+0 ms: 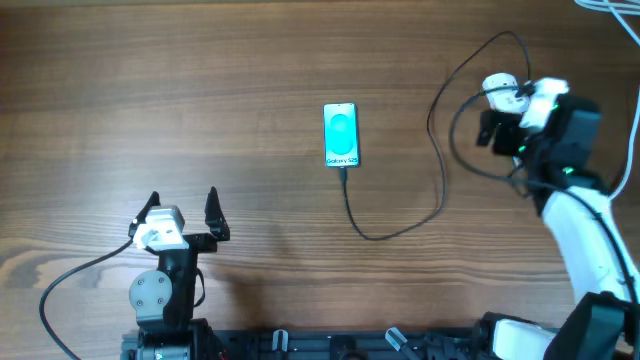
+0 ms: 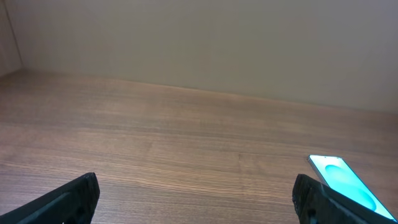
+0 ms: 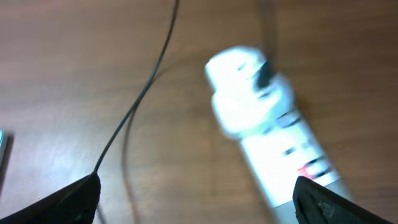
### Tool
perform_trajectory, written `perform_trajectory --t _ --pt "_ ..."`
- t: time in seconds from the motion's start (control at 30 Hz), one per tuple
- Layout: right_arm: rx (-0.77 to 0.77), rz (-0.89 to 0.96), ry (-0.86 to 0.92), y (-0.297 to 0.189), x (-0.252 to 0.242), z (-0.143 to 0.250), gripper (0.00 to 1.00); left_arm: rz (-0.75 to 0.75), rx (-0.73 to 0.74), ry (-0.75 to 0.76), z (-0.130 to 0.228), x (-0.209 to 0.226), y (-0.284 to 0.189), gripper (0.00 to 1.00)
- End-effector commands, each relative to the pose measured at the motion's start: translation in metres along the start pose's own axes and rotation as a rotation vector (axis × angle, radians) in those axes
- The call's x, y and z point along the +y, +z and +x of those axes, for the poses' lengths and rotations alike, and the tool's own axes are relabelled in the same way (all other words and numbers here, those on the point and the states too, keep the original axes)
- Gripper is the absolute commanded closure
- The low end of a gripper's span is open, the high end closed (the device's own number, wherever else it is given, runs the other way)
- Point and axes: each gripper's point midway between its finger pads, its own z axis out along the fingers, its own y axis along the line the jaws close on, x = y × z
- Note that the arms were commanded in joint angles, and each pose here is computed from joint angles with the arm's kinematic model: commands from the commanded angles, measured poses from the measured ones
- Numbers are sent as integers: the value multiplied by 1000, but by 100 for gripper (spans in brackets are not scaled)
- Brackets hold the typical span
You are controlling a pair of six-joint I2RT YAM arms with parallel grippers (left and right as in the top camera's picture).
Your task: Plug charger to phone and switch on socket
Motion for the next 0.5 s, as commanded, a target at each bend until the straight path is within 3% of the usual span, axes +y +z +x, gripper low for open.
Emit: perform_trajectory --t 0.0,0.47 --pt "7 -59 -60 -1 25 24 0 -9 -1 19 1 2 0 0" --pt "100 -90 -117 -9 31 154 0 -9 -1 19 1 2 0 0"
